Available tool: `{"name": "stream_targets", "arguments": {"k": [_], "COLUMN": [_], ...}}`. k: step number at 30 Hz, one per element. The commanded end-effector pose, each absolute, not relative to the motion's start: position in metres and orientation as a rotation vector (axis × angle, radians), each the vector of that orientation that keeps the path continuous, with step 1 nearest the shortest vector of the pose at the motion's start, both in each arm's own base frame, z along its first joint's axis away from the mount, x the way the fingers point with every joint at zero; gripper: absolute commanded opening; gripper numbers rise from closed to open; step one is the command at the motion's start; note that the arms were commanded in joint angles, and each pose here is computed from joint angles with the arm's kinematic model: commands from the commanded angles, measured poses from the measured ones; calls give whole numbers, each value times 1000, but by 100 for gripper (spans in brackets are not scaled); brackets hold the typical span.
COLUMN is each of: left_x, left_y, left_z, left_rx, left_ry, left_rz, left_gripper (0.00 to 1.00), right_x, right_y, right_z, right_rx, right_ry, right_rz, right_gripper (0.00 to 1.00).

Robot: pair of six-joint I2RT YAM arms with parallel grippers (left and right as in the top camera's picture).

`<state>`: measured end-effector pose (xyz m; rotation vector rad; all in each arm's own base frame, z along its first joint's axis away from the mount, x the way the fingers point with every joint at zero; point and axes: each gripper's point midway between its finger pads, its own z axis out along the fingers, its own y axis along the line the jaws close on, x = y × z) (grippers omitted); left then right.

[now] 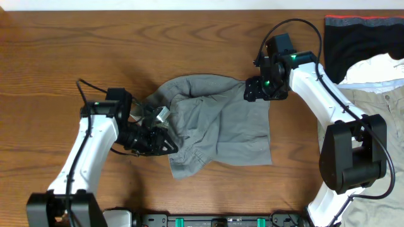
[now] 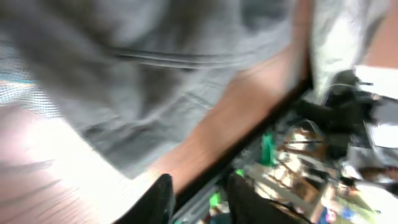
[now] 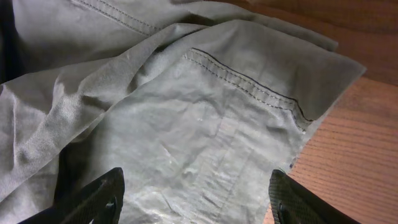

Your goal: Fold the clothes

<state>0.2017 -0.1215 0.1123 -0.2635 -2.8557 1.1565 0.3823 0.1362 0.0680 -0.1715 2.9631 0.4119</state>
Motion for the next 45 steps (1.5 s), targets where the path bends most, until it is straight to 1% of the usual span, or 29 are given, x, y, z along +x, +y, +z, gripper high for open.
{"name": "stream_targets", "arguments": {"k": [1, 5, 6, 11, 16, 19, 25, 30, 36, 39, 43, 45], "left_x": [202, 217, 219, 224, 225, 221, 216, 216, 217, 210, 197, 195], "left_y": [-95, -87, -87, -87, -101, -101, -105, -131, -146, -146, -133, -132], "left_z": [85, 58, 54, 35, 35, 28, 12, 28, 47, 48, 35, 35], "left_rx": [-77, 43, 49, 41, -122, -189, -173, -252, -223, -194, -183, -180], "left_ry": [-2928, -3001, -3007, -2999, -2969, -2951, -2884, -2784, -2699, -2671, -2687, -2683], "left_rz": [847, 773, 774, 774, 923, 926, 954, 1261, 1461, 1441, 1261, 1252], "left_gripper": [39, 55, 55, 54, 54, 54, 54, 54, 53, 53, 54, 54], "right_x": [384, 383, 383, 381, 380, 379, 379, 378, 378, 378, 379, 380], "right_y": [131, 131, 131, 131, 131, 131, 130, 130, 130, 130, 131, 131], "right_z": [71, 71, 71, 71, 71, 71, 71, 70, 70, 70, 71, 71], "right_rx": [-181, -180, -180, -178, -177, -177, -177, -176, -176, -176, -177, -177], "right_ry": [2952, 2956, 2956, 2964, 2968, 2972, 2975, 2977, 2978, 2978, 2974, 2970], "right_rz": [394, 394, 394, 399, 398, 398, 397, 397, 397, 397, 397, 398], "right_gripper": [73, 73, 73, 73, 73, 72, 72, 72, 72, 72, 72, 71]}}
